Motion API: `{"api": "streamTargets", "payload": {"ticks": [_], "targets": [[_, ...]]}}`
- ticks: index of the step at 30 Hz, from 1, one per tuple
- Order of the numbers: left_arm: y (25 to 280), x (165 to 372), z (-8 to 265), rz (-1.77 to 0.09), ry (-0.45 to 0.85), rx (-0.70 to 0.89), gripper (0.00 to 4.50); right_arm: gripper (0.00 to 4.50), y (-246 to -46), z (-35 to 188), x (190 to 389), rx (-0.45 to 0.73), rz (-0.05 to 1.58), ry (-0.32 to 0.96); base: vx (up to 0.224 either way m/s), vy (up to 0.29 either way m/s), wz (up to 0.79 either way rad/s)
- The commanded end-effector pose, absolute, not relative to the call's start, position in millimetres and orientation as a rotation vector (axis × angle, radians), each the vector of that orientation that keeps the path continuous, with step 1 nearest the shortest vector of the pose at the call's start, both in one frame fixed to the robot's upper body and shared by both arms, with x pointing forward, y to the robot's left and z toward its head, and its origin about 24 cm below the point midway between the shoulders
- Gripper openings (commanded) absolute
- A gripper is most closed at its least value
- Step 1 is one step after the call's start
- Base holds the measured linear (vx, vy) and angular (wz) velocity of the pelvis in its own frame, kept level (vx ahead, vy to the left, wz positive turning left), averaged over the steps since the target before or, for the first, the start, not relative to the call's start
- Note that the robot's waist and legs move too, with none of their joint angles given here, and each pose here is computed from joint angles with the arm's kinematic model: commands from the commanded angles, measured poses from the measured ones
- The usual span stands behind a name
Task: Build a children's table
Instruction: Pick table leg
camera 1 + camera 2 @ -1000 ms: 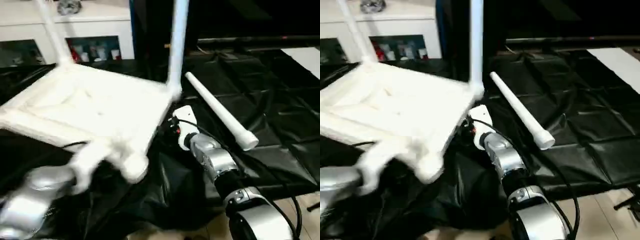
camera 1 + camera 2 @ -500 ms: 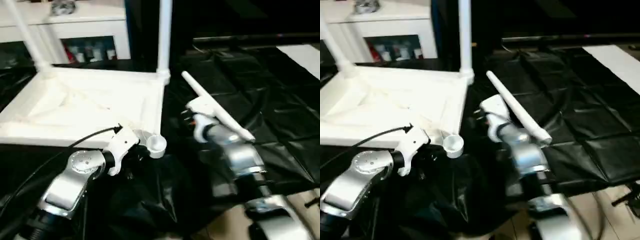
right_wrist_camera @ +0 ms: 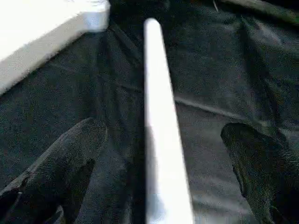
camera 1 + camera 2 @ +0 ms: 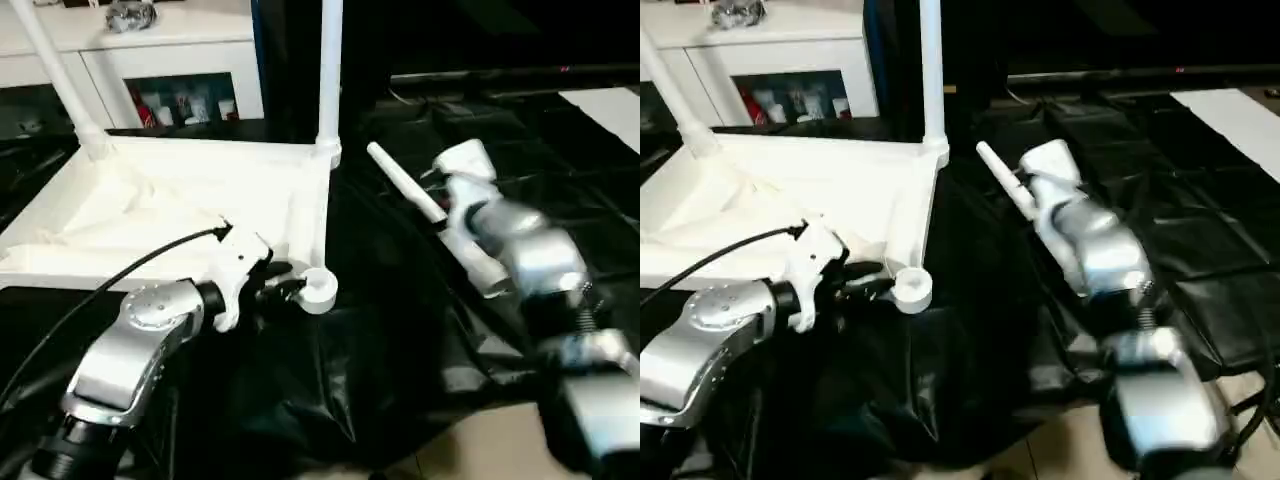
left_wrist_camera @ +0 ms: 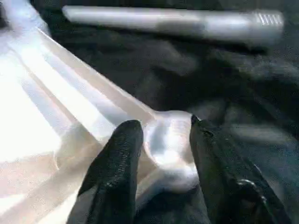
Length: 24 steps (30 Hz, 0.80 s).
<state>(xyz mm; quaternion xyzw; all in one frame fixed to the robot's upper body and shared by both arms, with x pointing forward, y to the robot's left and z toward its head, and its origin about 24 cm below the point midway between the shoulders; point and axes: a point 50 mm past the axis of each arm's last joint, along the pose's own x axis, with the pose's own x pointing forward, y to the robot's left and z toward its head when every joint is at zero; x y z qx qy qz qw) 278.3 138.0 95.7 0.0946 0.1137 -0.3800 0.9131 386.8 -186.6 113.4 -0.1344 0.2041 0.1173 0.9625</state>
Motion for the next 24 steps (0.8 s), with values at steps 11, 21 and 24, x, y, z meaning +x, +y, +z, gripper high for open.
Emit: {"api": "streamTargets", "payload": {"ticks": [11,21,24], "targets": [[128.0,272.9,104.3,-0.877,0.224,0.251,3.22,4.50,-194.4,92.7,392.2,-0.277,0.261,0.614,0.000,0.000,0.00],[126.0,269.2,103.4,-0.893,0.227,0.325,4.00,4.50,-203.4,72.9,381.2,-0.291,0.259,0.838,0.000,0.000,0.00],[126.7,268.7,103.2,-0.898,0.229,0.341,4.19,4.50,-204.4,71.6,379.9,-0.285,0.259,0.858,0.000,0.000,0.00]]}}
